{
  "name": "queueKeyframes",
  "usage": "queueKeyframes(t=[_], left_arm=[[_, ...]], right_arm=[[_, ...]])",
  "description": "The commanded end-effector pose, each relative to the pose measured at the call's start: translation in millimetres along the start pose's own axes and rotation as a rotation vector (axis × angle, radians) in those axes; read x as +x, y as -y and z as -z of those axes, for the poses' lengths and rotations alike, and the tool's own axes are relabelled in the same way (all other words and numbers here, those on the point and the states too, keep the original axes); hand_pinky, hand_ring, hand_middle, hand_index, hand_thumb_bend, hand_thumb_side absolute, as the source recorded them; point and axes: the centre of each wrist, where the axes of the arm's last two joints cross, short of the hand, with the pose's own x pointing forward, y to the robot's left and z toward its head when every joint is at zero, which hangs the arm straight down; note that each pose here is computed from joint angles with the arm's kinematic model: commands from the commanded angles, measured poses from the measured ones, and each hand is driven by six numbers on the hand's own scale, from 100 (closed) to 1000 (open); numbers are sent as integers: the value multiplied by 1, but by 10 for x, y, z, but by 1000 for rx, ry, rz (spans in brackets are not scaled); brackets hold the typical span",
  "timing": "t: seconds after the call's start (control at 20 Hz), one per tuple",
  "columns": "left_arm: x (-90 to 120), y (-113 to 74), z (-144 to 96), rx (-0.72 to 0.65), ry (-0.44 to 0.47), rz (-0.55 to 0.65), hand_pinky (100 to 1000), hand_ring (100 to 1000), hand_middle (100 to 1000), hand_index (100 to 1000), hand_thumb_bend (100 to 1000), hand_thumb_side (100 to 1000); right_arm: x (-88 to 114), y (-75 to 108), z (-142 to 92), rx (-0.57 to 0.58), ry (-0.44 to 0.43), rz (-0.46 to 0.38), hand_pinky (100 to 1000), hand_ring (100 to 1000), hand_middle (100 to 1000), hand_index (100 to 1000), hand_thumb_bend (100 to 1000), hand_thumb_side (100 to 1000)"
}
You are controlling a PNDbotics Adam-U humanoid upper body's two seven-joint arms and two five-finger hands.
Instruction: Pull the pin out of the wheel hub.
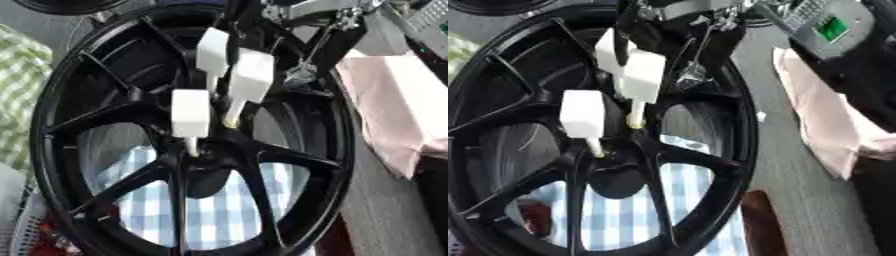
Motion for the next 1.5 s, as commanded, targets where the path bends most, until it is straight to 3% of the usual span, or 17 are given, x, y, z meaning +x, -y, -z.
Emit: queueKeyframes(t=[0.05, 1.5], left_arm=[[75, -37, 19, 7, 27, 9, 673, 614, 609, 730, 504, 640], [69, -66, 13, 12, 27, 29, 672, 612, 609, 730, 502, 637]], right_arm=[[25, 153, -103, -17, -18, -38, 821, 468, 409, 496, 392, 100], [11, 370, -393, -59, -105, -42, 812, 450, 386, 469, 401, 120]])
